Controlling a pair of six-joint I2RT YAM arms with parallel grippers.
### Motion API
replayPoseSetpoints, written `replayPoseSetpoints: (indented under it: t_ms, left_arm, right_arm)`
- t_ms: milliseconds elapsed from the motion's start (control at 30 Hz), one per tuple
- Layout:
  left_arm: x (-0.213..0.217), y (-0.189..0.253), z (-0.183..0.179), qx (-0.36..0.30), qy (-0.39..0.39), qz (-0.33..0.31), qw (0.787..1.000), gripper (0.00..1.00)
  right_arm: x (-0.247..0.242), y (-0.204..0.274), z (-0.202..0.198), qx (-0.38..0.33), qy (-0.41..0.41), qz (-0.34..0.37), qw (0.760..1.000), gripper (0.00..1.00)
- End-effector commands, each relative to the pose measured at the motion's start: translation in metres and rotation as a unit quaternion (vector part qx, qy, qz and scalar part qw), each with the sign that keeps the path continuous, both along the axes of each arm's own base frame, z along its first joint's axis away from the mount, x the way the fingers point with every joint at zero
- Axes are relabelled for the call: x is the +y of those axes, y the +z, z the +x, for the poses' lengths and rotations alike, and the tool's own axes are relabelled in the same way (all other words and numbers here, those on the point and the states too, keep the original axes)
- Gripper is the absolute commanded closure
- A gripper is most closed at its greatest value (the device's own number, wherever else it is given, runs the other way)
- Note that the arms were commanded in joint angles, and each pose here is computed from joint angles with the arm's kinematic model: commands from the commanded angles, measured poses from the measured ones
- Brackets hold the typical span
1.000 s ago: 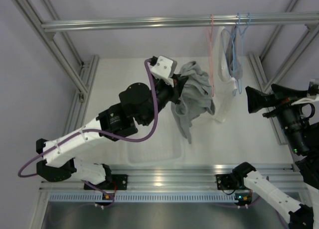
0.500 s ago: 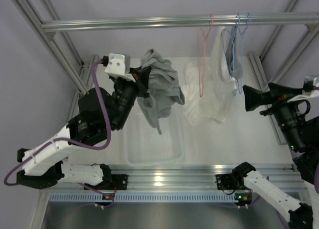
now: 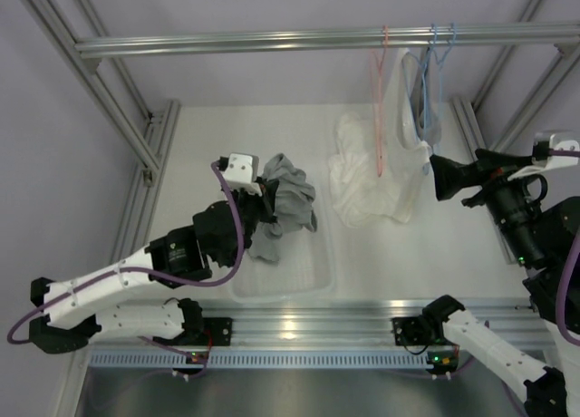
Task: Remove the tank top from the hanger
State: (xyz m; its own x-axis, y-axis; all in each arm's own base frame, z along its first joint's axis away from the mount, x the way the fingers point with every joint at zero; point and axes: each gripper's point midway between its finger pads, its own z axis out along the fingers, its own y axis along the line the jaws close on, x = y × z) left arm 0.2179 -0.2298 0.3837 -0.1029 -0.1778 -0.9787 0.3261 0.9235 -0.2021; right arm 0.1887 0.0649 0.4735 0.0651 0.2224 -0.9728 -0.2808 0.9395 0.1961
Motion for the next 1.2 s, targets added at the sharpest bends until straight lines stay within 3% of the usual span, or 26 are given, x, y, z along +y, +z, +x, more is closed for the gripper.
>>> replayPoseSetpoints:
  t_ms: [0,233,267,300,333,367,400,667,800,833,967,1000,1100,1167]
  left_arm:
    - [-0.001,-0.021,-0.004,0.035,0.006,-0.056,0.998,1.00]
    - [0.020,-0.110,0.001,0.088,0.086,0.003,0.992,0.99]
    - [0.017,-0.123,0.002,0.100,0.092,0.011,0.991,0.82]
    - [0.015,-0.131,0.002,0.107,0.091,0.018,0.990,0.71]
    - [0.011,-0.140,0.002,0.116,0.091,0.022,0.989,0.43]
    - [0.009,-0.145,0.002,0.122,0.088,0.028,0.988,0.09]
    - [0.005,-0.146,0.000,0.128,0.078,0.029,0.988,0.01]
    - [-0.007,-0.108,-0.012,0.132,0.006,0.027,0.991,0.01]
    - [-0.010,-0.101,-0.020,0.135,-0.032,0.054,0.989,0.01]
    - [-0.009,-0.101,-0.022,0.136,-0.040,0.060,0.988,0.01]
    - [-0.007,-0.113,-0.029,0.146,-0.058,0.072,0.985,0.01]
    - [-0.006,-0.117,-0.030,0.147,-0.059,0.076,0.984,0.01]
    - [-0.002,-0.119,-0.031,0.147,-0.063,0.080,0.984,0.01]
    - [0.000,-0.118,-0.031,0.144,-0.061,0.080,0.985,0.01]
  right_arm:
    - [0.009,0.003,0.008,-0.004,0.011,0.002,1.000,0.01]
    - [0.012,-0.011,0.024,0.019,-0.003,-0.013,1.000,0.01]
    - [0.013,-0.013,0.028,0.024,-0.004,-0.016,1.000,0.01]
    - [0.014,-0.014,0.030,0.027,-0.006,-0.019,0.999,0.01]
    - [0.018,-0.017,0.038,0.036,-0.006,-0.029,0.999,0.01]
    - [0.017,-0.017,0.040,0.037,-0.011,-0.033,0.999,0.01]
    - [0.012,-0.018,0.045,0.040,-0.028,-0.042,0.998,0.01]
    - [-0.003,-0.019,0.099,0.100,-0.122,-0.117,0.981,0.19]
    - [0.000,-0.023,0.135,0.125,-0.103,-0.133,0.978,0.33]
    - [0.001,-0.024,0.139,0.128,-0.096,-0.135,0.978,0.41]
    - [-0.003,-0.030,0.164,0.143,-0.100,-0.143,0.974,0.49]
    - [0.000,-0.032,0.173,0.147,-0.095,-0.144,0.974,0.53]
    - [-0.001,-0.039,0.185,0.159,-0.095,-0.147,0.972,0.86]
    - [0.001,-0.044,0.189,0.165,-0.093,-0.149,0.970,0.88]
